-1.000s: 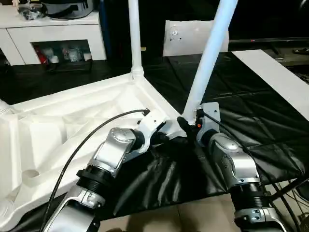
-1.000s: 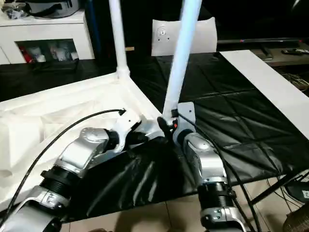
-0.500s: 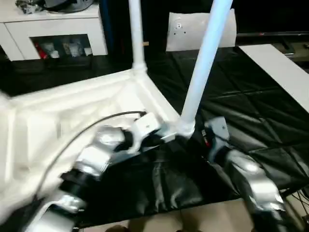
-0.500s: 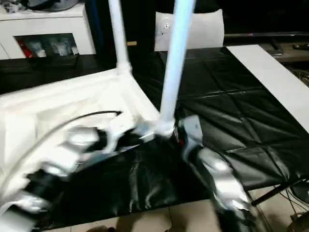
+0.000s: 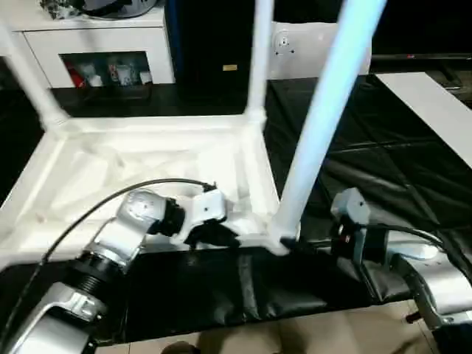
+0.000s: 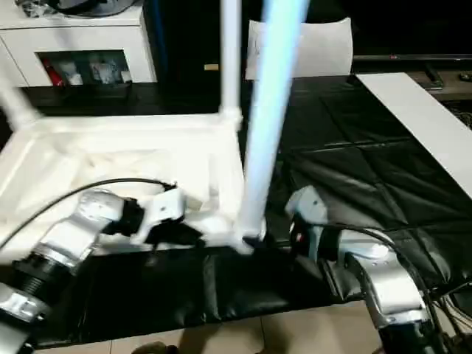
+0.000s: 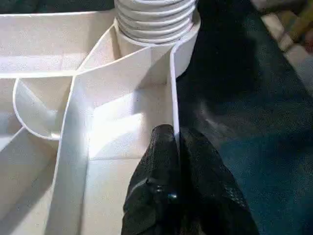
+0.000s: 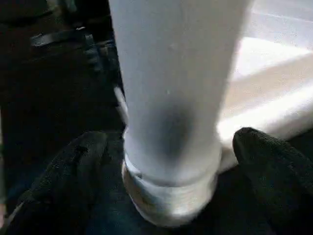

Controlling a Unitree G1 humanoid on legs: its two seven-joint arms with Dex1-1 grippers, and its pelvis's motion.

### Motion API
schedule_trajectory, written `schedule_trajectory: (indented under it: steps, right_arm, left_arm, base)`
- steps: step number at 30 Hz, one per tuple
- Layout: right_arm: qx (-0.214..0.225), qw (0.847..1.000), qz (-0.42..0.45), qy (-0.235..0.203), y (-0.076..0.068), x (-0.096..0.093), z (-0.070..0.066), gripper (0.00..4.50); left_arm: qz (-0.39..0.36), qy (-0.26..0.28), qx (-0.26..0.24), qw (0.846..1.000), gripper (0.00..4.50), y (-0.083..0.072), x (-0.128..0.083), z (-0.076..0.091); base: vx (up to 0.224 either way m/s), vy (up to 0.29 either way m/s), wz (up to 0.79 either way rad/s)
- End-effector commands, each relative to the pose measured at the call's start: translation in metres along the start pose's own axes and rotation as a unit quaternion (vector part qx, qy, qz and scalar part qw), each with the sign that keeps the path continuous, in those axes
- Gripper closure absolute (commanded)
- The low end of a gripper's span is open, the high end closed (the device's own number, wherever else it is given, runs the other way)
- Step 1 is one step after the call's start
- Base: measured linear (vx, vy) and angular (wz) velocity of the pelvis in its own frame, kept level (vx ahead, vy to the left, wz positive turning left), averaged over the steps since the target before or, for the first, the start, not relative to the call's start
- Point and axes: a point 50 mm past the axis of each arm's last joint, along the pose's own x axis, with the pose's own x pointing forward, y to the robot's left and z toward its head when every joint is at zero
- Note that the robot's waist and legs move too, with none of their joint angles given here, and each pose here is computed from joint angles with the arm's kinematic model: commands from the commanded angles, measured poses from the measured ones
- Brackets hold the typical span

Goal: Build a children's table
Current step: Rotate leg to tighten

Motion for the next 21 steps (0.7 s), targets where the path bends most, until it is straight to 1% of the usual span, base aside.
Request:
schedule_trajectory:
  steps: [1, 5, 6, 7, 10, 12, 13, 17, 21]
  right_arm:
    - [-0.015, 0.999, 0.043, 0.014, -0.0004, 0.0013, 0.0024, 0.20]
    - [-0.022, 0.997, 0.069, 0.028, -0.0009, 0.0036, 0.0015, 0.50]
    - [-0.025, 0.996, 0.074, 0.031, -0.0017, 0.0040, 0.0012, 0.50]
    - [-0.025, 0.996, 0.082, 0.034, -0.0026, 0.0047, 0.0010, 0.76]
    - [-0.026, 0.994, 0.102, 0.038, -0.0033, 0.0064, 0.0017, 0.90]
    - [-0.026, 0.992, 0.115, 0.040, -0.0038, 0.0072, 0.0021, 1.17]
    - [-0.026, 0.992, 0.117, 0.041, -0.0039, 0.0073, 0.0021, 1.17]
    - [-0.027, 0.990, 0.128, 0.043, -0.0047, 0.0077, 0.0022, 1.60]
    - [-0.025, 0.990, 0.135, 0.043, -0.0047, 0.0087, 0.0021, 1.73]
  left_arm:
    - [-0.066, 0.019, 0.040, 0.997, 4.50, -0.0048, 0.0085, 0.0067]
    - [-0.081, 0.027, 0.052, 0.995, 4.50, -0.0046, 0.0080, 0.0070]
    - [-0.085, 0.029, 0.055, 0.994, 4.50, -0.0044, 0.0078, 0.0071]
    - [-0.091, 0.031, 0.059, 0.994, 4.50, -0.0045, 0.0078, 0.0073]
    - [-0.099, 0.036, 0.064, 0.992, 4.50, -0.0044, 0.0071, 0.0070]
    - [-0.102, 0.037, 0.066, 0.992, 4.50, -0.0039, 0.0065, 0.0067]
    - [-0.102, 0.037, 0.067, 0.992, 4.50, -0.0039, 0.0064, 0.0066]
    - [-0.103, 0.038, 0.068, 0.992, 4.50, -0.0033, 0.0058, 0.0060]
    - [-0.100, 0.038, 0.067, 0.992, 4.50, -0.0028, 0.0056, 0.0050]
  base:
    - [0.000, 0.000, 0.00]
    - [0.000, 0.000, 0.00]
    - [0.000, 0.000, 0.00]
    - [0.000, 0.000, 0.00]
    - [0.000, 0.000, 0.00]
    - [0.000, 0.000, 0.00]
    - [0.000, 0.000, 0.00]
    - [0.000, 0.000, 0.00]
    - [0.000, 0.000, 0.00]
